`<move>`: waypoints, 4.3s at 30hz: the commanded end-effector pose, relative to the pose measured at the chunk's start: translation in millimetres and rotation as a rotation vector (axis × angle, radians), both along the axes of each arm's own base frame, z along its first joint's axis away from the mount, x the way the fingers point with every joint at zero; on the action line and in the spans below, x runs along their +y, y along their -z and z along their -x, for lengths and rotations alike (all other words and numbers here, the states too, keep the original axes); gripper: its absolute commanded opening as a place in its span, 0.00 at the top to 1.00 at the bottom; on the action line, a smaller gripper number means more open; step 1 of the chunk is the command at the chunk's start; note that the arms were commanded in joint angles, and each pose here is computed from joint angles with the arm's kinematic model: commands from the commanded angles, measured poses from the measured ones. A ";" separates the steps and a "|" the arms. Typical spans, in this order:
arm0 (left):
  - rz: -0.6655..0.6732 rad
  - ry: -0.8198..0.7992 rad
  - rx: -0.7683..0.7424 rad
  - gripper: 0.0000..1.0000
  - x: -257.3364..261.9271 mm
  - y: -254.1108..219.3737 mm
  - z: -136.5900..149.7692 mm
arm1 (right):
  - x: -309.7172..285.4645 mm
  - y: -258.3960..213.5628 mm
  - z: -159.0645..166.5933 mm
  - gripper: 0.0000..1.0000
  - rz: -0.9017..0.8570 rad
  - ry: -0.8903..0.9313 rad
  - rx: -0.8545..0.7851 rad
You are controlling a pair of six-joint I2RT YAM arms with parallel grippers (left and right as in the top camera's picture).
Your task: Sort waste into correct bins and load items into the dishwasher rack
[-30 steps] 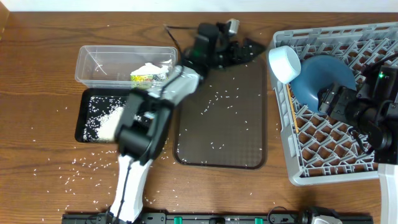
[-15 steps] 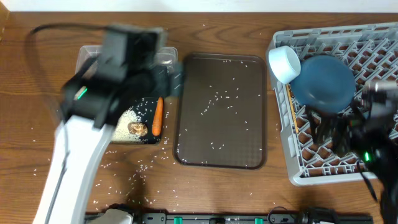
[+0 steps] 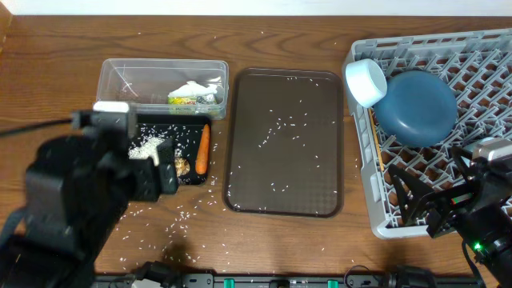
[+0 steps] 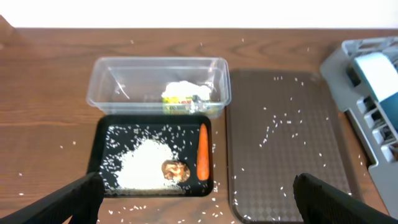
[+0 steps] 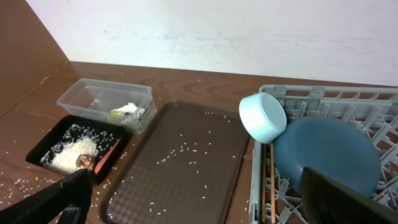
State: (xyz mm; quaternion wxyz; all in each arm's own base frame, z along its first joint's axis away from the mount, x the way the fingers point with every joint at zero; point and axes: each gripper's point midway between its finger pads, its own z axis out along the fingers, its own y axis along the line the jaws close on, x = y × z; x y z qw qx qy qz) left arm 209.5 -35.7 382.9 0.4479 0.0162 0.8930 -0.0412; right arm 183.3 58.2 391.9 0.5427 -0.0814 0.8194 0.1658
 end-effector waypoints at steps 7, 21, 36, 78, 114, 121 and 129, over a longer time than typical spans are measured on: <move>-0.010 -0.015 -0.039 0.02 7.7 -6.7 11.9 | 3.7 3.4 4.2 0.01 0.008 -0.026 0.013; -0.010 -0.014 -0.039 0.02 7.7 -6.7 11.9 | -8.7 79.9 2.3 0.01 0.250 -0.029 -0.154; -0.010 -0.014 -0.039 0.02 7.7 -6.7 11.9 | -1.2 213.0 -31.0 0.01 0.264 -0.083 -0.312; -0.012 -0.005 -0.148 0.02 4.8 -16.9 -6.6 | -1.4 226.4 -50.7 0.01 0.280 -0.075 -0.462; 0.021 0.049 -0.505 0.02 4.5 191.7 -14.8 | -1.4 226.4 -50.7 0.01 0.280 -0.075 -0.462; 0.017 0.050 -0.461 0.02 3.0 234.8 -26.2 | -1.4 226.4 -50.7 0.01 0.280 -0.075 -0.462; 0.017 0.050 -0.467 0.02 2.6 244.7 -29.8 | -1.4 226.4 -50.7 0.01 0.280 -0.075 -0.462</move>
